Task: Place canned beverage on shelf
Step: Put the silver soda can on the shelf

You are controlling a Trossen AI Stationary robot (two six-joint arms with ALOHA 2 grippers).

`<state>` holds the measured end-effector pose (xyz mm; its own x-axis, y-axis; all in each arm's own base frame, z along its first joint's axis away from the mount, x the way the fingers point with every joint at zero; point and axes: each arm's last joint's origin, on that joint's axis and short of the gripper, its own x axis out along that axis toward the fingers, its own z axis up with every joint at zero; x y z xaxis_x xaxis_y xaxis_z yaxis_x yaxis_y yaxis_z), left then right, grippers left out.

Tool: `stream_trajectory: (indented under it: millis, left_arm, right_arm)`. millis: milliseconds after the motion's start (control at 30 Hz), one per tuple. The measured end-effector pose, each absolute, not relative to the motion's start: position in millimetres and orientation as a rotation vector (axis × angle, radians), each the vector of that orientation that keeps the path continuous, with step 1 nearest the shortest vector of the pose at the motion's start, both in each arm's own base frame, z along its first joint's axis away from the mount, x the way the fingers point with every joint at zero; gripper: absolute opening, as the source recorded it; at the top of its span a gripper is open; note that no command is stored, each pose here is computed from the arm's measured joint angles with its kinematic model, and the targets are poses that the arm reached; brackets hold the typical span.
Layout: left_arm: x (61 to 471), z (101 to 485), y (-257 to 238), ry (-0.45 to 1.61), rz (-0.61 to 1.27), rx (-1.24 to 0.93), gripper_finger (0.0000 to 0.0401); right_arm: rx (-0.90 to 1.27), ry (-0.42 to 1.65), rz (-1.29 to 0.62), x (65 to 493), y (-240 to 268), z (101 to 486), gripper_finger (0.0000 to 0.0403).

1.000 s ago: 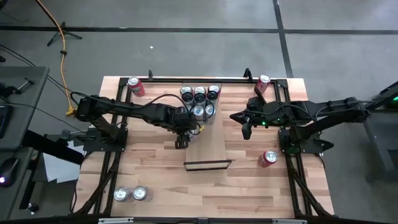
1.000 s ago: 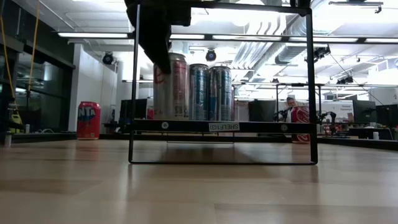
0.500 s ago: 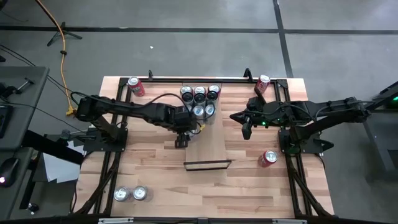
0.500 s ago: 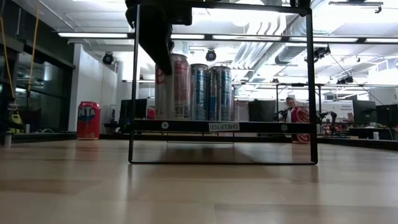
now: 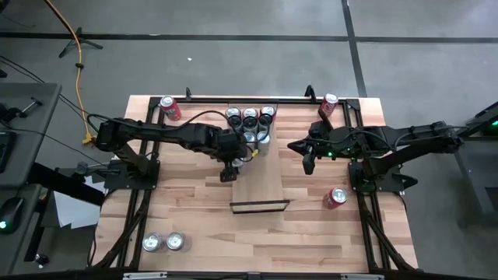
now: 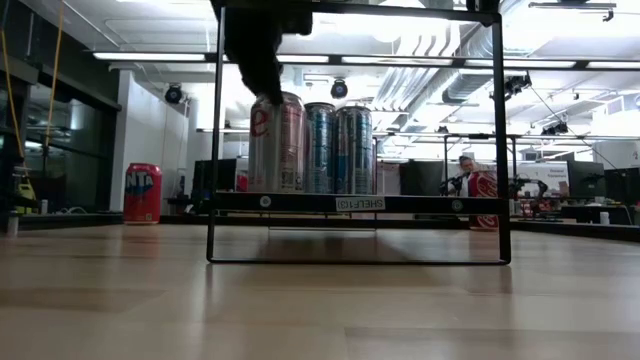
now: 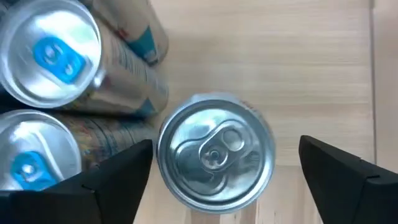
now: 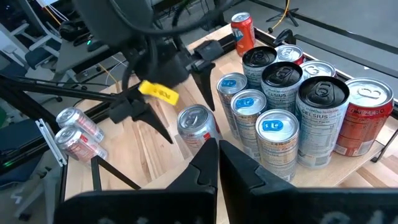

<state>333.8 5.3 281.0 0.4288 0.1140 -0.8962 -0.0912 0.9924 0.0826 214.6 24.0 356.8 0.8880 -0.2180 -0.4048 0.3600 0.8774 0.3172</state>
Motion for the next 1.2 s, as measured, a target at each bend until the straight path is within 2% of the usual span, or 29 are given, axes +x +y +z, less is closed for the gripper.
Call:
stream_trajectory:
  millis: [233, 467, 600, 800, 900, 1033, 1133, 1200]
  left_arm:
    - [332.1, 326.1, 3.1, 1.086, 0.099, 0.016, 0.0356]
    - [309.2, 361.4, -18.0, 0.921, 0.108, -0.068, 0.0356]
    - [294.5, 356.0, -40.1, 0.804, 0.094, -0.094, 0.0356]
    - [281.6, 318.2, -67.7, 0.736, 0.053, -0.212, 0.0356]
    - [281.0, 303.6, -76.2, 0.729, 0.051, -0.184, 0.0350]
    - [286.8, 283.3, -78.7, 0.778, 0.162, -0.054, 0.0301]
    - [294.1, 274.7, -76.4, 0.777, 0.246, -0.048, 0.0227]
    - [299.0, 270.7, -75.4, 0.776, 0.259, -0.052, 0.0161]
  right_arm:
    - [0.397, 0.369, -0.309, 214.6, 24.0, 356.8, 0.0000]
    - [0.397, 0.371, -0.309, 214.4, 24.0, 356.6, 0.0000]
    - [0.394, 0.374, -0.317, 214.0, 23.7, 356.2, 0.0000]
    - [0.408, 0.370, -0.334, 213.8, 23.4, 356.0, 0.0000]
    - [0.409, 0.374, -0.335, 213.6, 23.3, 355.6, 0.0000]
    - [0.409, 0.374, -0.335, 213.6, 23.3, 355.6, 0.0000]
    - [0.414, 0.379, -0.338, 213.7, 23.4, 354.1, 0.0000]
    - [0.428, 0.380, -0.342, 213.6, 23.3, 353.8, 0.0000]
